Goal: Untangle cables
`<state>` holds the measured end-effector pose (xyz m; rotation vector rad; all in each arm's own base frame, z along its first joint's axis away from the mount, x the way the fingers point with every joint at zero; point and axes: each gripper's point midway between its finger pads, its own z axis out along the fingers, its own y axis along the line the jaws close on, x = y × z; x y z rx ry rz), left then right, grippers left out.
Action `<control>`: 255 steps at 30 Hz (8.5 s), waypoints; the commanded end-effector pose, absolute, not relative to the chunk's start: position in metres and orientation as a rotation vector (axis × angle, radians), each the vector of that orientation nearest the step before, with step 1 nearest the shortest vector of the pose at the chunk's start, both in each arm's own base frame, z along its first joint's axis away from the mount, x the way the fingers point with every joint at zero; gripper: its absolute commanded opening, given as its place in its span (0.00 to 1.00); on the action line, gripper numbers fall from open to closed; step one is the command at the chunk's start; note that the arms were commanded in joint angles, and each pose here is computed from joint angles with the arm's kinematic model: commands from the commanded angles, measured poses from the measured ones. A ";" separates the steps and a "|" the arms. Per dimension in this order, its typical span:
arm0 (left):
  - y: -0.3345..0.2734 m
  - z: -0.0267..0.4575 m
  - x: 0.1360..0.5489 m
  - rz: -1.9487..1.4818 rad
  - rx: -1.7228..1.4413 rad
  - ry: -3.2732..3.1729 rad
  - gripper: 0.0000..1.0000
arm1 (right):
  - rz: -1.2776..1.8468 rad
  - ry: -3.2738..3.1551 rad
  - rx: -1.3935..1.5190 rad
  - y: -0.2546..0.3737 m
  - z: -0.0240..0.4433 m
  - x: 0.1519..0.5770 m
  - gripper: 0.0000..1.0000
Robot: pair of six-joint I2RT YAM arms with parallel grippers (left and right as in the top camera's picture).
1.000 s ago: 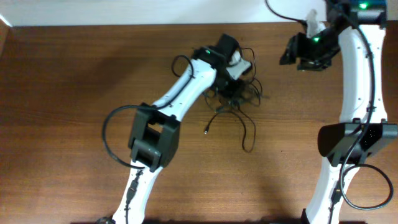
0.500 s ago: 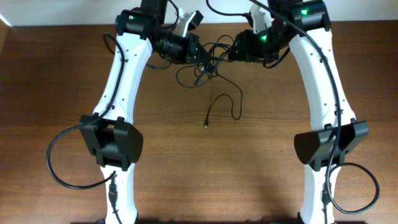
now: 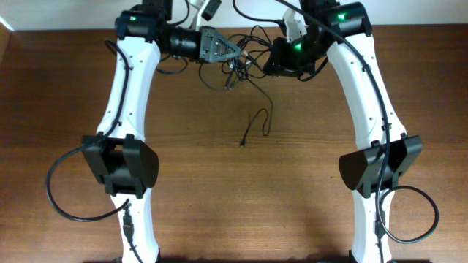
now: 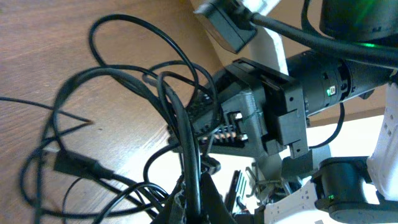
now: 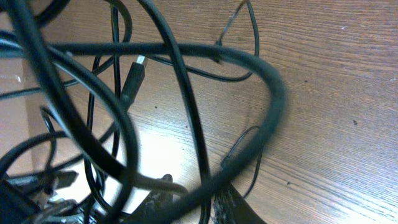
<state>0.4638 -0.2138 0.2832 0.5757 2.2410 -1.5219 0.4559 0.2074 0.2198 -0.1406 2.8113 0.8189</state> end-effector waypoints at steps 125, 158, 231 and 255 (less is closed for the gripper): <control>-0.210 0.225 0.404 -1.743 0.703 2.210 0.00 | 0.759 2.961 -0.018 0.190 0.194 0.422 0.68; -0.215 0.270 0.409 -2.053 0.536 2.006 0.00 | 0.679 2.816 0.000 0.222 0.188 0.455 0.28; -0.184 0.307 0.407 -1.333 0.436 2.357 0.00 | 0.829 2.666 -0.328 0.221 0.216 0.460 0.04; -0.072 0.230 0.439 -0.275 0.158 2.700 0.00 | 0.376 2.904 -0.041 0.096 0.207 0.430 0.04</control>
